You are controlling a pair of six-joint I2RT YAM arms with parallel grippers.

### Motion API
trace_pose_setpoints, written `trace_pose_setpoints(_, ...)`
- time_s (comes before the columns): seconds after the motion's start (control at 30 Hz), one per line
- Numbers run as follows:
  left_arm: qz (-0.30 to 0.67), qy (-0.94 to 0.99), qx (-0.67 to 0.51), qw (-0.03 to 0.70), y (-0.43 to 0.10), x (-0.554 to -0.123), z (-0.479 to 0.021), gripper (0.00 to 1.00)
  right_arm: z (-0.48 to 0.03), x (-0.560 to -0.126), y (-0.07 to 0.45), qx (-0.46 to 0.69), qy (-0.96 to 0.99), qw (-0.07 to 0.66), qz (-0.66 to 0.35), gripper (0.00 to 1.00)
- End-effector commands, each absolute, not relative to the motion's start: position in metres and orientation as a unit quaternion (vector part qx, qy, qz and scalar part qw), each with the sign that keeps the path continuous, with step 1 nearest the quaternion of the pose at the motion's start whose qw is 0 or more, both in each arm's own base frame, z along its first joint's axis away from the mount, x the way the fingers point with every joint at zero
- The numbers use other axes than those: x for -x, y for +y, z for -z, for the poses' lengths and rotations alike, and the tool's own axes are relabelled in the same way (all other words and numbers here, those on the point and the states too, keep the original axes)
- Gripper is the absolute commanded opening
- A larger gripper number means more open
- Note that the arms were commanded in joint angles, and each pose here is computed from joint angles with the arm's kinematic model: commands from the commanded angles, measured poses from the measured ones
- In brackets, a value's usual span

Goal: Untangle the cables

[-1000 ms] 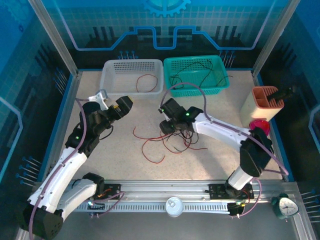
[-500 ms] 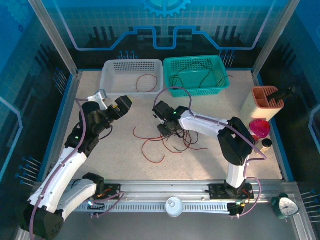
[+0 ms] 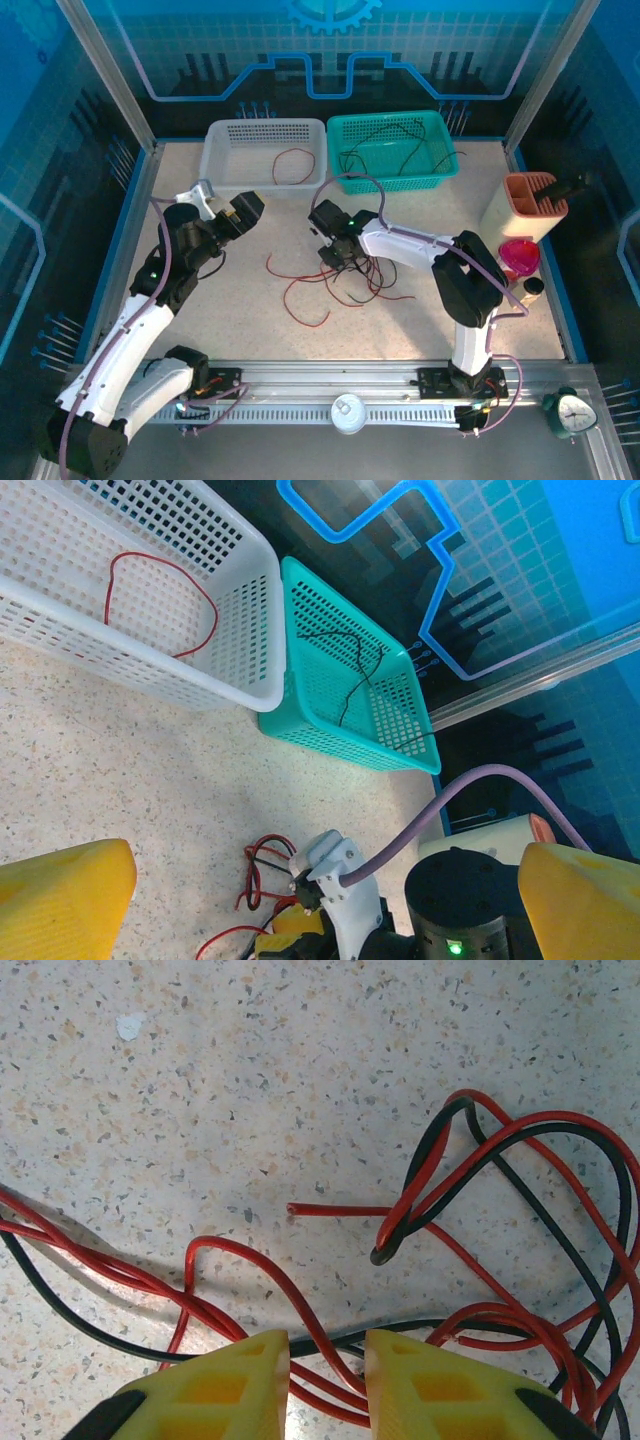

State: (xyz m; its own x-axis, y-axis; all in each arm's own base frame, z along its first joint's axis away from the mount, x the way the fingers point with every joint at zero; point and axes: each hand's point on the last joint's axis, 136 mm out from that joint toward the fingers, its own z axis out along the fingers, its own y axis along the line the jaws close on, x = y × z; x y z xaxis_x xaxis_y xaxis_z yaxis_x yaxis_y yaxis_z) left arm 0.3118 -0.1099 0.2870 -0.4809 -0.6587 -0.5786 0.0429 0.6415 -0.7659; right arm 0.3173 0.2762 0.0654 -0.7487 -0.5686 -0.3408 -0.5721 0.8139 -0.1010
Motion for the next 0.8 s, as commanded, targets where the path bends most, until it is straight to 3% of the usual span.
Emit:
trace_pose_setpoints(0.0, 0.384, 0.768, 0.196, 0.474, -0.11, -0.311, -0.297, 0.99, -0.06, -0.321, 0.279, 0.307, 0.936, 0.174, -0.011, 0.31)
trace_pose_setpoints(0.17, 0.385, 0.767, 0.195, 0.475, -0.11, -0.311, -0.299, 0.99, -0.054, -0.321, 0.278, 0.305, 0.937, 0.168, -0.011, 0.28)
trace_pose_setpoints(0.33, 0.385, 0.767, 0.195, 0.475, -0.11, -0.31, -0.299, 0.99, -0.068, -0.324, 0.281, 0.302, 0.936, 0.181, -0.022, 0.0)
trace_pose_setpoints(0.77, 0.418, 0.75, 0.163, 0.486, -0.122, -0.311, -0.317, 0.99, -0.23, -0.334, 0.291, 0.267, 0.9, 0.317, -0.136, 0.0)
